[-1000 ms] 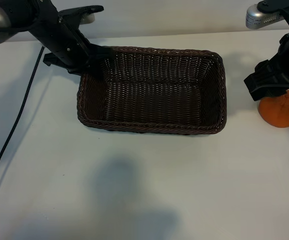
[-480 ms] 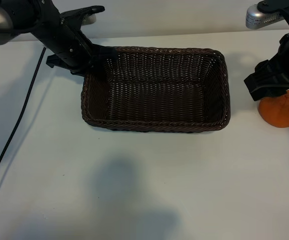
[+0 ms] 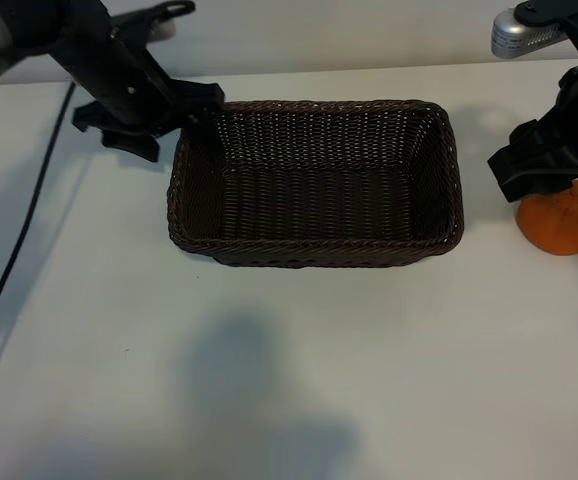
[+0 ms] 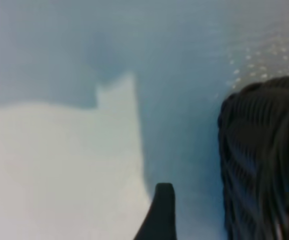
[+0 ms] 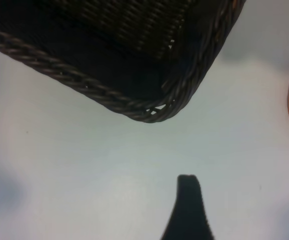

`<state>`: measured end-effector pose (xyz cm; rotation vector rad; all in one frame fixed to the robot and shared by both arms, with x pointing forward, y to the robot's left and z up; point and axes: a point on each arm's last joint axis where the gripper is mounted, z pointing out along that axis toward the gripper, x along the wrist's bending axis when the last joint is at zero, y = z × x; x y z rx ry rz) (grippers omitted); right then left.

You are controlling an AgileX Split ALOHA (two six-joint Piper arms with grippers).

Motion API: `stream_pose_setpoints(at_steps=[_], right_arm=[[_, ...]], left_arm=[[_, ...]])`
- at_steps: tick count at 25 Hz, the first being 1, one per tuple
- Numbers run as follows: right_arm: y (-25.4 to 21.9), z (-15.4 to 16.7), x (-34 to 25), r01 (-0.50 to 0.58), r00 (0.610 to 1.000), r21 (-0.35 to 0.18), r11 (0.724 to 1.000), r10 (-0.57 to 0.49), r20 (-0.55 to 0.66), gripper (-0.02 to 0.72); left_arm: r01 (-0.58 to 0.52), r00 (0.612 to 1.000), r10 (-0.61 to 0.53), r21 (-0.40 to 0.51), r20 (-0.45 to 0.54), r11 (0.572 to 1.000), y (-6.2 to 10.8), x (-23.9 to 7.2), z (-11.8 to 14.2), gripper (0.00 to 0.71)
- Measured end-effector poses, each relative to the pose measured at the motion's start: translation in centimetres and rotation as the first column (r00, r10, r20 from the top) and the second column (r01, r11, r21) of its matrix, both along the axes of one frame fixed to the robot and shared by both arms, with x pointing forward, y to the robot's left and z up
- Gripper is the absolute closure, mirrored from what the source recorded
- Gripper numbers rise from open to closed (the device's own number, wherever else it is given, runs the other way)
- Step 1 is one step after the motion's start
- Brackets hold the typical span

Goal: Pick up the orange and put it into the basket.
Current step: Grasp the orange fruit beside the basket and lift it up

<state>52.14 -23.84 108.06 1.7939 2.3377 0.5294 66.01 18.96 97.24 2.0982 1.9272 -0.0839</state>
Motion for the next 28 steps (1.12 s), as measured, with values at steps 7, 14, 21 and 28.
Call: stream_pose_setpoints(at_steps=[7,14,21,28], right_arm=[[0.0,0.0,0.0,0.000,1.000,0.000,1.000,0.000,0.000,0.177],[0.0,0.0,0.0,0.000,1.000,0.000,1.000,0.000,0.000,0.177],[0.0,0.0,0.0,-0.001,1.000,-0.001,1.000,0.001,-0.004,0.177],[0.0,0.0,0.0,-0.001,1.000,-0.001,1.000,0.001,-0.005,0.177]], left_arm=[[0.032,0.996,-0.040,0.098,0.084,0.995,1.3,-1.7,5.6,0.030],[0.003,0.996,-0.016,0.149,0.089,0.989,3.7,-2.5,8.2,0.069],[-0.272,0.944,0.239,0.126,0.228,0.954,14.0,-4.6,13.8,0.105],[-0.344,0.892,0.273,0.150,0.359,0.927,18.5,-8.1,18.3,0.118]])
